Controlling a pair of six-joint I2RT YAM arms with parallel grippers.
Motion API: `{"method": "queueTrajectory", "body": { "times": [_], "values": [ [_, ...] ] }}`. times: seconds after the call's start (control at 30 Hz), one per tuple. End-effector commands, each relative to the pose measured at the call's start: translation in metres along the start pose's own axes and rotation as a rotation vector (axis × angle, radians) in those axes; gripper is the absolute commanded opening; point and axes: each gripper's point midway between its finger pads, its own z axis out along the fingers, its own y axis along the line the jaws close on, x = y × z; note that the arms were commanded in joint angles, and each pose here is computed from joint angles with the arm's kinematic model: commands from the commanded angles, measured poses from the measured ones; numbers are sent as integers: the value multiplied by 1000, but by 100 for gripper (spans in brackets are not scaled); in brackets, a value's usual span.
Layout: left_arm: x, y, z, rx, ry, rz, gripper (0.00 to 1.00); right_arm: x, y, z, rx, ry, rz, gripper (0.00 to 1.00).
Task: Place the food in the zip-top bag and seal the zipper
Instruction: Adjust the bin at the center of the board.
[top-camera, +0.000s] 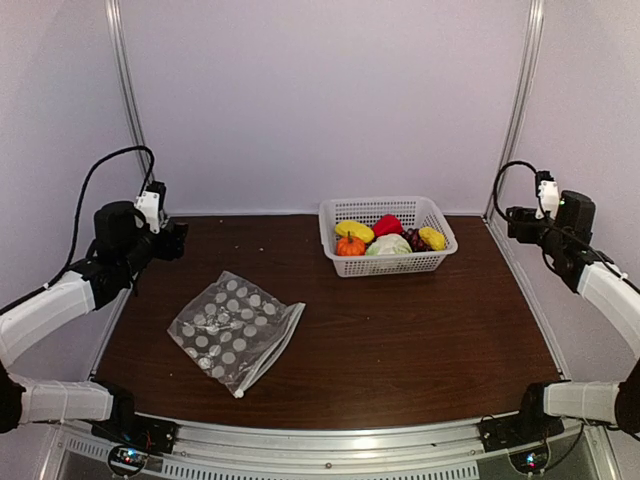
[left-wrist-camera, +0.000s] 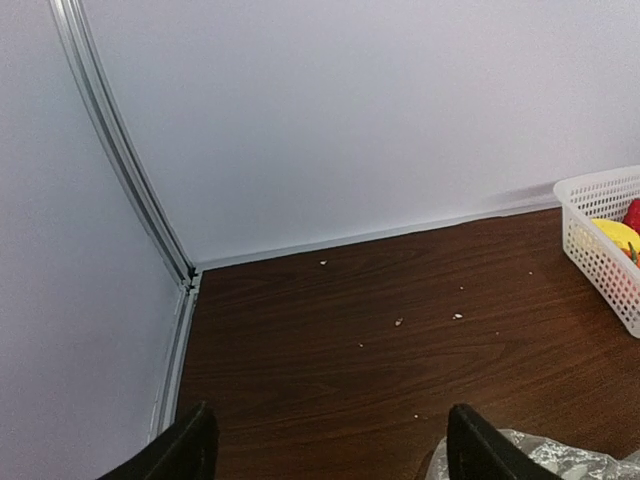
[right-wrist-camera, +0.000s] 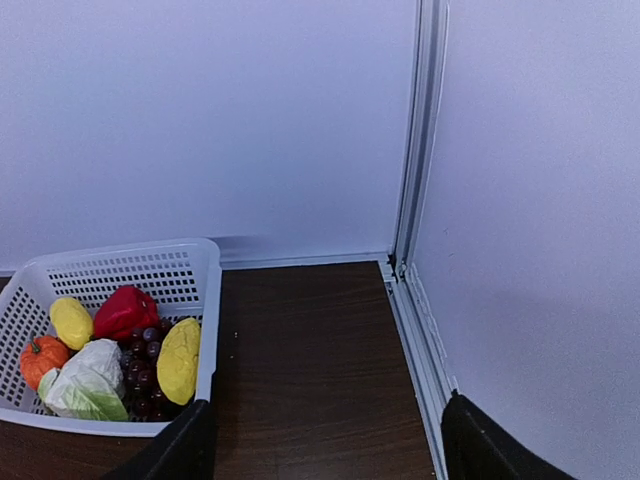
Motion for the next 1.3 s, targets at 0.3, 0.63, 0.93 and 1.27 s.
{"method": "queueTrajectory", "body": {
  "times": [0.3, 0.63, 0.93, 1.27],
  "values": [
    [3, -73, -15, 279, -34, 139, 86, 60, 78, -8, -496, 175, -421, 79],
    [16, -125, -22, 496, 13, 196, 80, 100, 149, 6, -809, 346, -714, 61],
    [18, -138, -25, 564, 24, 204, 76, 129, 215, 44, -930, 478, -864, 53],
    [16, -141, -28, 574, 16, 205, 77, 162, 214, 59, -957, 637, -879, 52]
  ]
}}
